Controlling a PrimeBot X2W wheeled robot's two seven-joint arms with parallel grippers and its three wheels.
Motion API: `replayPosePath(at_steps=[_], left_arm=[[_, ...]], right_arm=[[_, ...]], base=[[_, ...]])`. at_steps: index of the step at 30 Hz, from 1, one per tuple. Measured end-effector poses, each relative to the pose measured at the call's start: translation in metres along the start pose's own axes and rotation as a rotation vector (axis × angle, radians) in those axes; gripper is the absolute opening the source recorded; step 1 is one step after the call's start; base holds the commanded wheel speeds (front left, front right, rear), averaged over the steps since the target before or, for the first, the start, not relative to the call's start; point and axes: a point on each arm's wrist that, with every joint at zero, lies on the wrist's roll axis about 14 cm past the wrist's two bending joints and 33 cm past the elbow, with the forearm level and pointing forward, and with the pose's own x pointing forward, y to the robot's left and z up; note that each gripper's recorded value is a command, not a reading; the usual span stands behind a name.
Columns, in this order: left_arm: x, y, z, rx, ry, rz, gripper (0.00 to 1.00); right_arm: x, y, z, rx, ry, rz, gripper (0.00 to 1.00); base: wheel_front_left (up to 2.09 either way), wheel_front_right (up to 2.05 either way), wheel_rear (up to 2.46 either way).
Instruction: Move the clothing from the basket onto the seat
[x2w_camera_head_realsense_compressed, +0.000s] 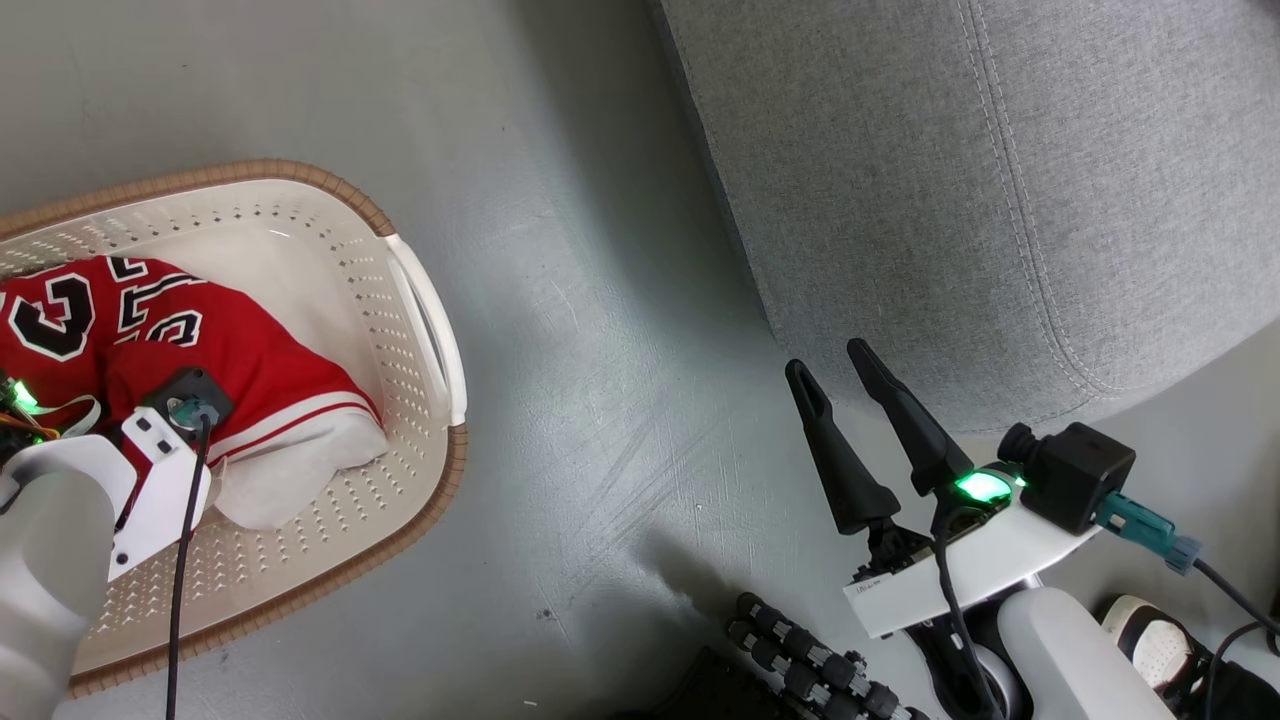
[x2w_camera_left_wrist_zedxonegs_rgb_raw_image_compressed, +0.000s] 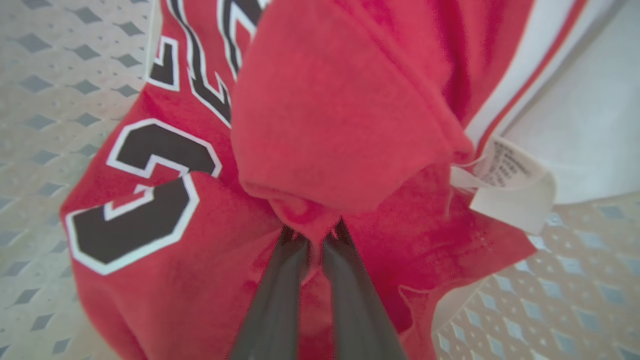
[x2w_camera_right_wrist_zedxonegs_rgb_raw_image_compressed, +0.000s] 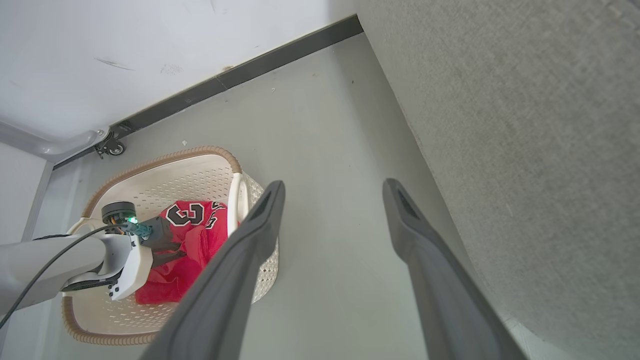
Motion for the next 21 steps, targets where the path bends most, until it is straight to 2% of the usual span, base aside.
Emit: replayPosePath(at_steps=[21], left_arm=[[-0.007,0.005,0.014,-0.003,-0.028,0.002,0.00]], right_arm=[[0.021,0.008,0.039,-0.030,-0.113,0.052,1.00]], base=[[0.00,0.00,0.00]])
